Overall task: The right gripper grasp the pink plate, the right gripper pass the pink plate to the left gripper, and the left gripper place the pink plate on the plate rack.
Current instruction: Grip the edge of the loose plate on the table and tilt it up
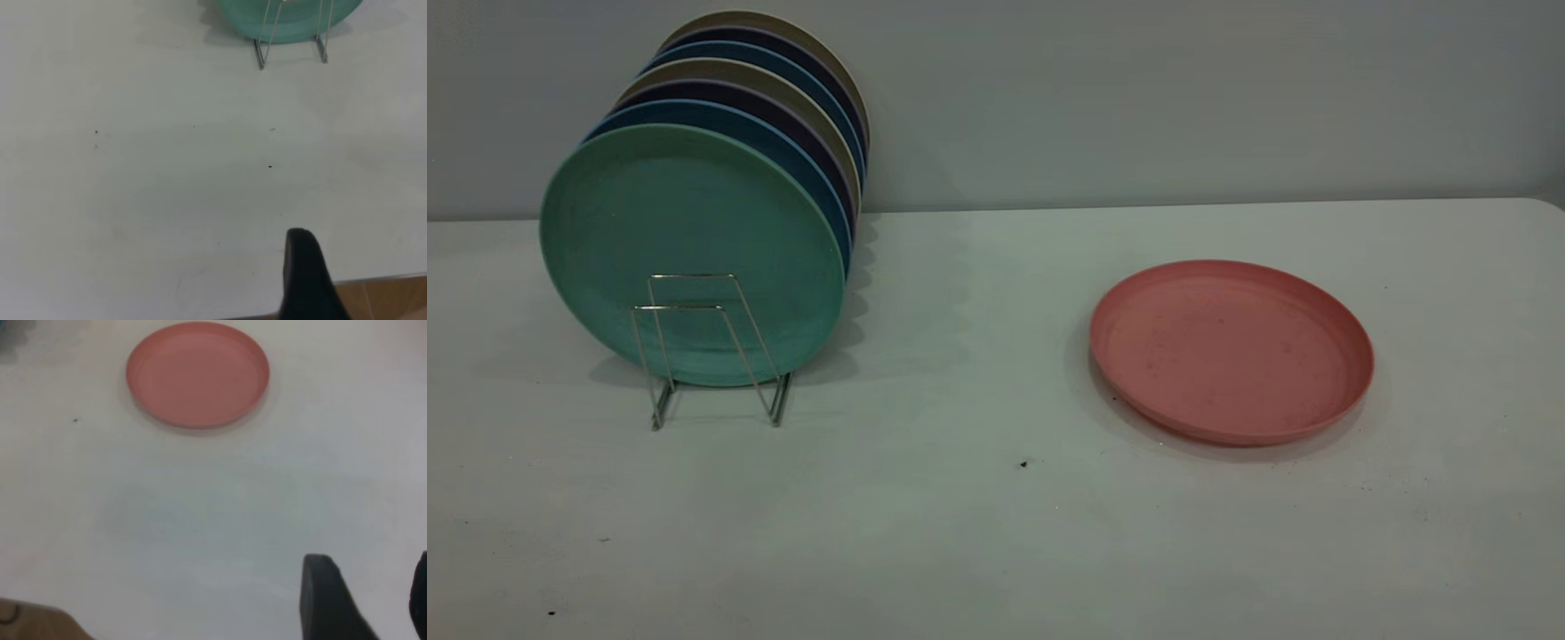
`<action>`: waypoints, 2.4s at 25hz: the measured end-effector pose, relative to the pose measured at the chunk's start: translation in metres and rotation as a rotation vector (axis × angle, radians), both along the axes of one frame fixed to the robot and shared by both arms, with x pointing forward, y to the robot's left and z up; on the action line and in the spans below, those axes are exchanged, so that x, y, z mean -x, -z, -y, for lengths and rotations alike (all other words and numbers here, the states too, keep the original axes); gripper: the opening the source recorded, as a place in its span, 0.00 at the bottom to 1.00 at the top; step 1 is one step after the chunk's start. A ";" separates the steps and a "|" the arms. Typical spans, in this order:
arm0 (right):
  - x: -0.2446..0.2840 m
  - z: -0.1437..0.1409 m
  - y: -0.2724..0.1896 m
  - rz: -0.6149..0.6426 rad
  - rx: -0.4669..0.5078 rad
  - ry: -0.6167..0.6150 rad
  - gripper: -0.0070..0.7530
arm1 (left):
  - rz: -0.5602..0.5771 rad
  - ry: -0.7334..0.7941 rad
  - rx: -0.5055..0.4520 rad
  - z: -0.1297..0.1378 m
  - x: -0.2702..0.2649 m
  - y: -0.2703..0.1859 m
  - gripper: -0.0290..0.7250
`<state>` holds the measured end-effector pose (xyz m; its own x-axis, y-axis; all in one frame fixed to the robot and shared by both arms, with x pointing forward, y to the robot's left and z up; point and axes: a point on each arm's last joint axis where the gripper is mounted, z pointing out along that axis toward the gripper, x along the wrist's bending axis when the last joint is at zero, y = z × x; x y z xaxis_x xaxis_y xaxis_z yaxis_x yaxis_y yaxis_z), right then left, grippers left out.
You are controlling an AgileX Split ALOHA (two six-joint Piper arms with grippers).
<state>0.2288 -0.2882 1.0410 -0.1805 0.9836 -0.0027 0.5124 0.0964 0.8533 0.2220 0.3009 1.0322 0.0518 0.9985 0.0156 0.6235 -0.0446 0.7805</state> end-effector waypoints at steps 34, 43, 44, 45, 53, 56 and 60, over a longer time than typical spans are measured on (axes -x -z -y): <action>0.000 0.000 0.000 -0.001 -0.001 -0.001 0.43 | 0.000 0.000 0.000 0.000 0.000 0.000 0.66; -0.001 -0.007 -0.003 0.011 -0.071 -0.043 0.43 | -0.001 -0.031 0.037 0.000 0.000 -0.002 0.66; -0.003 -0.008 -0.006 0.007 -0.084 -0.050 0.43 | -0.004 -0.050 0.061 0.000 -0.002 -0.006 0.66; -0.006 -0.009 -0.009 -0.006 -0.095 -0.054 0.44 | -0.012 -0.064 0.077 0.000 -0.005 -0.010 0.67; -0.071 -0.014 -0.029 -0.199 -0.140 -0.039 0.62 | -0.123 0.039 -0.051 0.002 -0.084 -0.053 0.76; -0.101 -0.016 -0.030 -0.269 -0.139 -0.052 0.68 | -0.156 0.082 -0.089 0.003 -0.124 -0.062 0.78; -0.141 -0.017 -0.024 -0.281 -0.124 -0.058 0.69 | -0.192 0.111 -0.052 0.009 -0.180 -0.063 0.78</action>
<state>0.3698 -0.2709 1.0647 -0.2134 0.9613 0.1742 0.7268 0.0370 0.6859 0.4017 0.2920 1.0949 0.1688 0.9846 0.0465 0.7494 -0.1588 0.6428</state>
